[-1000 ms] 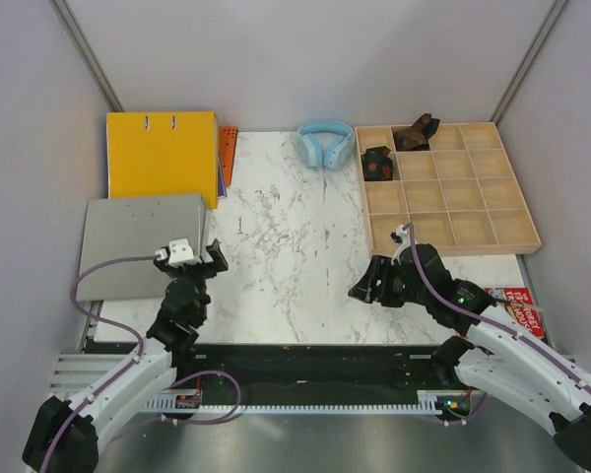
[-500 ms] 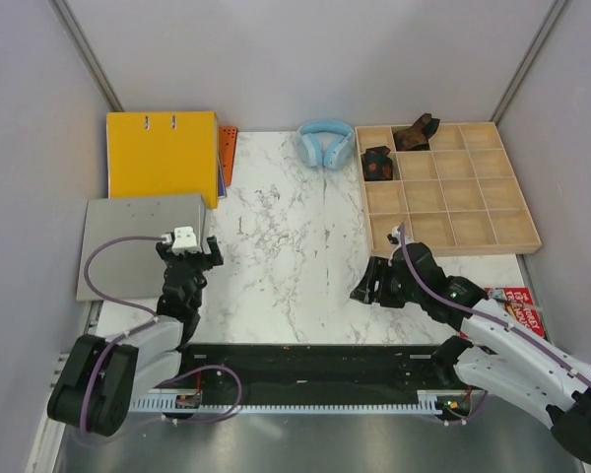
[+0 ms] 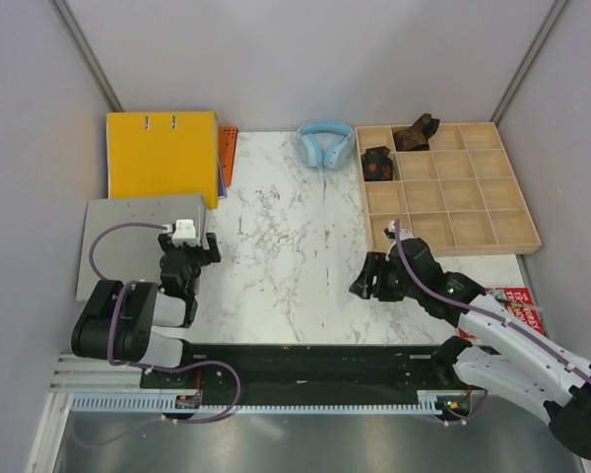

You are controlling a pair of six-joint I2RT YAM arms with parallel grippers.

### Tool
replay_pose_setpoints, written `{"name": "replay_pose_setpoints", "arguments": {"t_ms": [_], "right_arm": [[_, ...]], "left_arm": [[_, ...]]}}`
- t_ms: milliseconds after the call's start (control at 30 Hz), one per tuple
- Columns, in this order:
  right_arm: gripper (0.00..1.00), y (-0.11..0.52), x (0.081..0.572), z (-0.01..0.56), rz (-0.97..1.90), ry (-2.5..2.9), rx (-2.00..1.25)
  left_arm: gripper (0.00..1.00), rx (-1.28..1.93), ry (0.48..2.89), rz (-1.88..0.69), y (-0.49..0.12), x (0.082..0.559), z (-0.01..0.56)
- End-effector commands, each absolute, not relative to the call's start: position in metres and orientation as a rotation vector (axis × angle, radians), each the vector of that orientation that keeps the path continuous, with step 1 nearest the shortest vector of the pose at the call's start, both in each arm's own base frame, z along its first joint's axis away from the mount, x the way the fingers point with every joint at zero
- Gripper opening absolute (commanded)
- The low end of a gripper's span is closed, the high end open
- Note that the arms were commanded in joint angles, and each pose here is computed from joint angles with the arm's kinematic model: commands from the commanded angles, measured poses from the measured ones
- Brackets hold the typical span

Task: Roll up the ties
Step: Reset both arms

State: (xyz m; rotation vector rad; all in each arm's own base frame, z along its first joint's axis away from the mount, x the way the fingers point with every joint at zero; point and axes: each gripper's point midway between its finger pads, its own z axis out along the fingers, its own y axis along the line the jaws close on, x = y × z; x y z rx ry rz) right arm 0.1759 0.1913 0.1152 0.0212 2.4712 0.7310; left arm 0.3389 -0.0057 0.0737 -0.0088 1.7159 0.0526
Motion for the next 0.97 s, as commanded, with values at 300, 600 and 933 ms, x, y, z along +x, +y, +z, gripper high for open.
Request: {"name": "replay_pose_setpoints", "arguments": {"t_ms": [300, 600, 933], "right_arm": [[0.70, 0.178, 0.204, 0.201, 0.802, 2.043, 0.100], [0.71, 0.167, 0.204, 0.217, 0.814, 1.965, 0.162], [0.71, 0.163, 0.204, 0.223, 0.783, 1.961, 0.151]], "left_arm": [[1.00, 0.025, 1.644, 0.007, -0.014, 0.371, 0.106], [1.00, 0.026, 1.641, 0.005, -0.015, 0.371, 0.107], [1.00, 0.027, 1.641, 0.007, -0.015, 0.371, 0.107]]}}
